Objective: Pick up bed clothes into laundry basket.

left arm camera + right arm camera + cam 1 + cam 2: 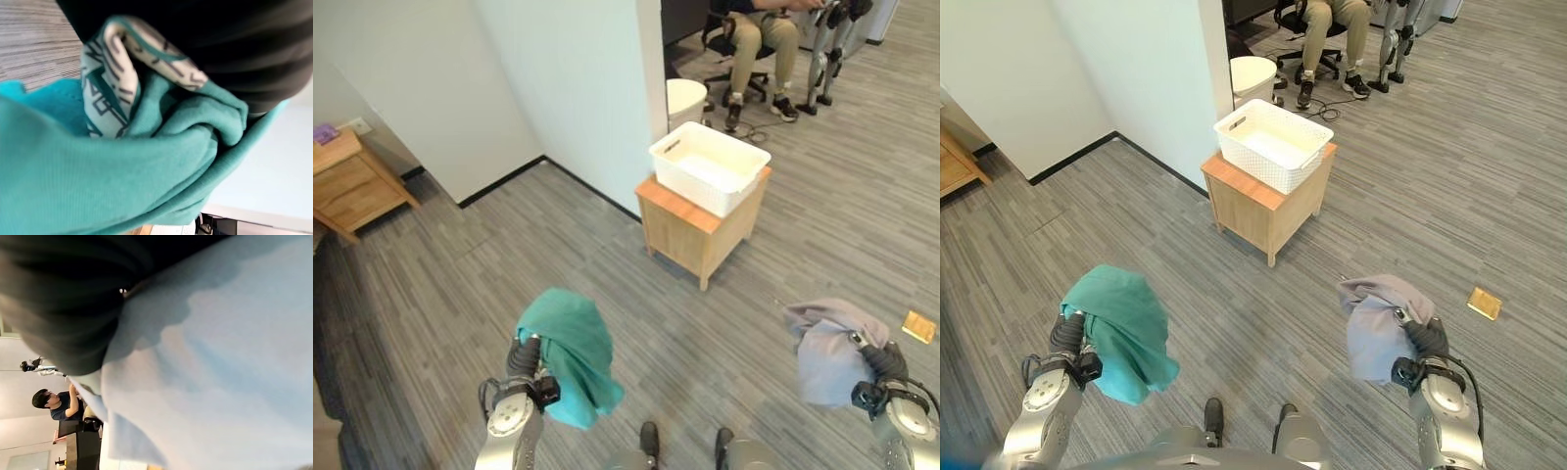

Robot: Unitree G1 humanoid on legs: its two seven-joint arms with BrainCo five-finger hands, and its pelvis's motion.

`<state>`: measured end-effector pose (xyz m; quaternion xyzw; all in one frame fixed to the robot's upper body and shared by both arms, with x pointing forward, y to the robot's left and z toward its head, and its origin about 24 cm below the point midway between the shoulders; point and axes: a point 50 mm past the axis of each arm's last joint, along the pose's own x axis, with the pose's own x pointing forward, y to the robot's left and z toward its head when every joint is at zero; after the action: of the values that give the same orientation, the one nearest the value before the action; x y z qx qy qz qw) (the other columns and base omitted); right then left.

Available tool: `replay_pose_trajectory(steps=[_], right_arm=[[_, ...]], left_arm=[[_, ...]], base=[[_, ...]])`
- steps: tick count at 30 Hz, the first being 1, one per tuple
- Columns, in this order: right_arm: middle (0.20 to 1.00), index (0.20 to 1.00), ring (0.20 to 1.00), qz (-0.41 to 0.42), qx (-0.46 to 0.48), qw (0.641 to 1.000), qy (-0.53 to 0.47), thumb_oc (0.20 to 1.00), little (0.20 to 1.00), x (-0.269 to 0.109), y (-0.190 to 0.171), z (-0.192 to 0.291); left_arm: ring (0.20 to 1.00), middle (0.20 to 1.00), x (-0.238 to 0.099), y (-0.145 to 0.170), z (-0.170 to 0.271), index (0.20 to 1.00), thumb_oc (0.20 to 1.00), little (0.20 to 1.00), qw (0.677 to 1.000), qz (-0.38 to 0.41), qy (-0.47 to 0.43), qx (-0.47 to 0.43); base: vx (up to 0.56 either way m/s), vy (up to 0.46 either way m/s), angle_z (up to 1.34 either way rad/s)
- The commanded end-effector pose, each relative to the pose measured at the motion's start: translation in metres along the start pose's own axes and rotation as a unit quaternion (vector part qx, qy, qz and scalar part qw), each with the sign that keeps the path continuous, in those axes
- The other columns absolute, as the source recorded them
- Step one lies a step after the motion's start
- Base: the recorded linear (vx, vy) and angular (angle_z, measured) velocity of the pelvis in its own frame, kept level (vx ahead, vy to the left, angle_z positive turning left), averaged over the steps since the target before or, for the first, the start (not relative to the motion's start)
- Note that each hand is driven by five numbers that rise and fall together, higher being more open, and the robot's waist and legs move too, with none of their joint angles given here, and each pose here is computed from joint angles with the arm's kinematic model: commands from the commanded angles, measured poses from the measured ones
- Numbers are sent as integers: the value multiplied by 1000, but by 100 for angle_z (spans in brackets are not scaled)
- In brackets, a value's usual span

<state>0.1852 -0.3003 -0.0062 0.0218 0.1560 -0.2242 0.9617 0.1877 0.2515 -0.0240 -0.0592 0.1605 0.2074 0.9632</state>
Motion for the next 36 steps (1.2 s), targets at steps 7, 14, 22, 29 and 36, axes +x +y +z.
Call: replay_pose_trajectory(steps=[7,14,22,29,36], right_arm=[[200,200,200,29,9,995,-91,200,200,11,24,35],[200,200,200,6,19,997,-75,200,200,9,14,26],[200,200,200,31,-20,997,-69,200,200,11,14,26],[200,200,200,16,-12,994,-111,200,200,18,10,52],[200,200,200,40,-46,990,-130,200,200,23,20,63]], left_arm=[[200,200,-2,64,40,200,200,200,988,128,-85,9],[200,200,13,38,49,200,200,200,993,65,-95,15],[200,200,18,15,51,200,200,200,994,15,-106,21],[200,200,14,7,40,200,200,200,996,1,-82,-23],[200,200,14,7,29,200,200,200,997,17,-63,-30]], base=[[5,193,-5],[352,68,6],[682,-208,31],[496,-280,-15],[448,130,-47]])
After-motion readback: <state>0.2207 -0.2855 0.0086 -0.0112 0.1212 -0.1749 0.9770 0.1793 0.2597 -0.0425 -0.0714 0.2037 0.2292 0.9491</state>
